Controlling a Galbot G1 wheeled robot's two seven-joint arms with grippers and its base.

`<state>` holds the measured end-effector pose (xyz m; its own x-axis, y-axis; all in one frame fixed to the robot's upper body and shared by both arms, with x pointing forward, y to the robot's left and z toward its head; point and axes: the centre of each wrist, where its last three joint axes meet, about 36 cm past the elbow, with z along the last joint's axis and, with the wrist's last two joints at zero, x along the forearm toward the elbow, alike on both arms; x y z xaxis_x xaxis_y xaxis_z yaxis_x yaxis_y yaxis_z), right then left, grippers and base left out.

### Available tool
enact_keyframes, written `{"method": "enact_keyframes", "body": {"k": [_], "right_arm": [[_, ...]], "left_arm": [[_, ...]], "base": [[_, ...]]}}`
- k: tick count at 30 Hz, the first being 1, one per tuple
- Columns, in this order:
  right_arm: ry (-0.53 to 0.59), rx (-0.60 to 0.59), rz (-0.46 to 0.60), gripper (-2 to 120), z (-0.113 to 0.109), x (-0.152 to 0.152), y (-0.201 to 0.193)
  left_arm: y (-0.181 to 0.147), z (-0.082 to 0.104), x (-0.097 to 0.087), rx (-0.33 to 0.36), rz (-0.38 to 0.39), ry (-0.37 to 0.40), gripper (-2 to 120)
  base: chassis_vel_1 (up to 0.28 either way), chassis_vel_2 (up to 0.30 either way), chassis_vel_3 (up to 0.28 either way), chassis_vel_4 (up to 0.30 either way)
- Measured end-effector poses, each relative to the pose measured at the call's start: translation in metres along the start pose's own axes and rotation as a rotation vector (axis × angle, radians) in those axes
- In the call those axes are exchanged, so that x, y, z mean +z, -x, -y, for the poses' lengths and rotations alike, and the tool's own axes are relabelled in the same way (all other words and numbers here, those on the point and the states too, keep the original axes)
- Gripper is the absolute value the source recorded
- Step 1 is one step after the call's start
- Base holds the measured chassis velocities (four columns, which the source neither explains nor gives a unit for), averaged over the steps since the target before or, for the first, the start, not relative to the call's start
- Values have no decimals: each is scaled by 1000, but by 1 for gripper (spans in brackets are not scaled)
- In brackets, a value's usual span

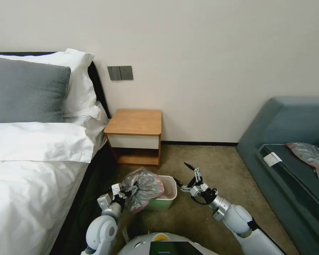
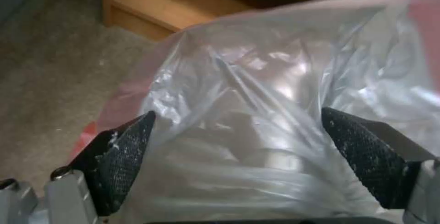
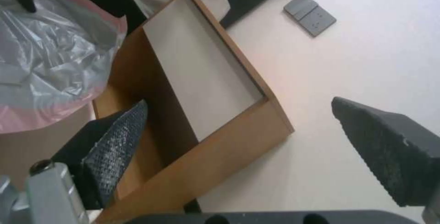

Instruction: Pick up the garbage bag from the table and place it over the trash can.

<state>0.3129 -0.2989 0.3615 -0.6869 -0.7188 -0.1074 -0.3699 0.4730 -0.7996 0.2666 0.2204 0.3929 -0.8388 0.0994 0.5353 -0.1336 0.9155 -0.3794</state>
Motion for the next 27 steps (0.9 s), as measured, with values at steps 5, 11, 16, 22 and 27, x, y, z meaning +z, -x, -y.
{"method": "enact_keyframes", "body": {"k": [5, 11, 16, 22, 27], "right_arm": [[0, 0, -1, 100, 0, 0, 0], [-1, -1, -1, 100, 0, 0, 0], [-2, -1, 2, 100, 0, 0, 1], [-8, -2, 9, 100, 3, -3, 3], [-11, -3, 7, 100, 4, -2, 3]], "left_arm": [[1, -1, 0, -14, 3, 15, 92], [3, 2, 3, -10, -4, 16, 91], [2, 10, 8, 16, -14, 12, 91], [1, 19, 11, 42, -14, -4, 91], [-6, 20, 4, 49, 24, -7, 91]], "base": [[0, 0, 0, 0], [0, 0, 0, 0], [0, 0, 0, 0], [0, 0, 0, 0], [0, 0, 0, 0]]}}
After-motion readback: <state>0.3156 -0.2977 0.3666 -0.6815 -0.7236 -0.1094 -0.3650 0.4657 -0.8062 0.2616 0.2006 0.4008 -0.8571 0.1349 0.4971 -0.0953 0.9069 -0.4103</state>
